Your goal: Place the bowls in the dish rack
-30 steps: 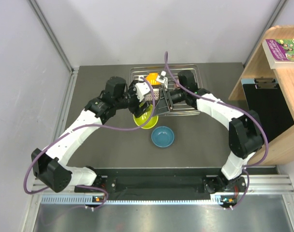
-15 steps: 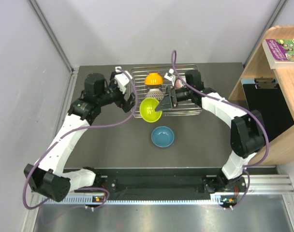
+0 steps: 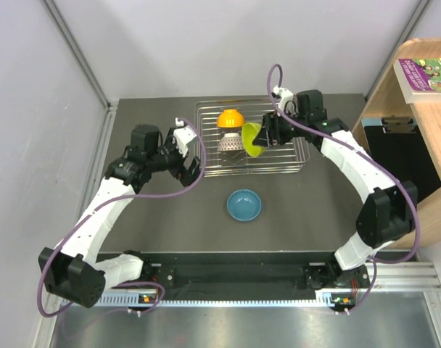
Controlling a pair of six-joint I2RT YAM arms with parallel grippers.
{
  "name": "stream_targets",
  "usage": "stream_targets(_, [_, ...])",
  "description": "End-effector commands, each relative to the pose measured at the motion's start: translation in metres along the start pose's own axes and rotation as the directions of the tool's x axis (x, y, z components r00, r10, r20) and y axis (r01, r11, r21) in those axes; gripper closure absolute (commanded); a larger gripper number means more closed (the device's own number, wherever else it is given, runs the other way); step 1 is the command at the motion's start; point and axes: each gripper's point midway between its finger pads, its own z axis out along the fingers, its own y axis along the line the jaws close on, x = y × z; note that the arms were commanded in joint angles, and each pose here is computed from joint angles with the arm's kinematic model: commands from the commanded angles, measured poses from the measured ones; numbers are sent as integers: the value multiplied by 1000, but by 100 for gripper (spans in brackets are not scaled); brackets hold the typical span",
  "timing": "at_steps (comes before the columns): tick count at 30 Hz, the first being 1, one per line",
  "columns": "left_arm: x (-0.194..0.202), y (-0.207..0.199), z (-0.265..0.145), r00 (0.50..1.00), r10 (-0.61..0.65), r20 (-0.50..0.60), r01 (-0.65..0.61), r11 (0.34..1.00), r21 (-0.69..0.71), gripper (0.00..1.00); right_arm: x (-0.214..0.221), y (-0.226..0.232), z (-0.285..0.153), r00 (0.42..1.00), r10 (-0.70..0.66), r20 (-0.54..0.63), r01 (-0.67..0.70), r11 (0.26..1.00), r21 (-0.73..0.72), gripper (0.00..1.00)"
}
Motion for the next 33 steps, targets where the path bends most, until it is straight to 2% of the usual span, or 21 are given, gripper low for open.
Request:
stream_targets(1, [16, -22, -3, 1000, 15, -28, -13, 995, 97, 1, -42, -34, -41, 983, -172, 65, 145, 942, 301, 100])
stream_targets(6, [31, -37, -4, 998, 27, -49, -19, 988, 152, 1, -41, -77, -56, 982, -190, -14, 169, 836, 522, 100])
stream_targets(9, [35, -44, -2, 998, 33, -55, -23, 983, 181, 1, -31, -95, -57, 981, -178, -73, 187, 790, 584, 100])
stream_targets(14, [43, -54, 1, 997, 32, -72, -16, 976, 217, 1, -9, -111, -45, 980, -133, -148, 197, 760, 619, 100])
stream_targets(26, [46, -62, 2, 997, 31, -67, -14, 970, 243, 1, 14, -144, -33, 954, -118, -274, 288, 606, 742, 100])
stream_targets(33, [43, -64, -1, 998, 39, -55, -24, 969, 247, 1, 28, -156, -24, 931, -104, -349, 345, 555, 757, 100])
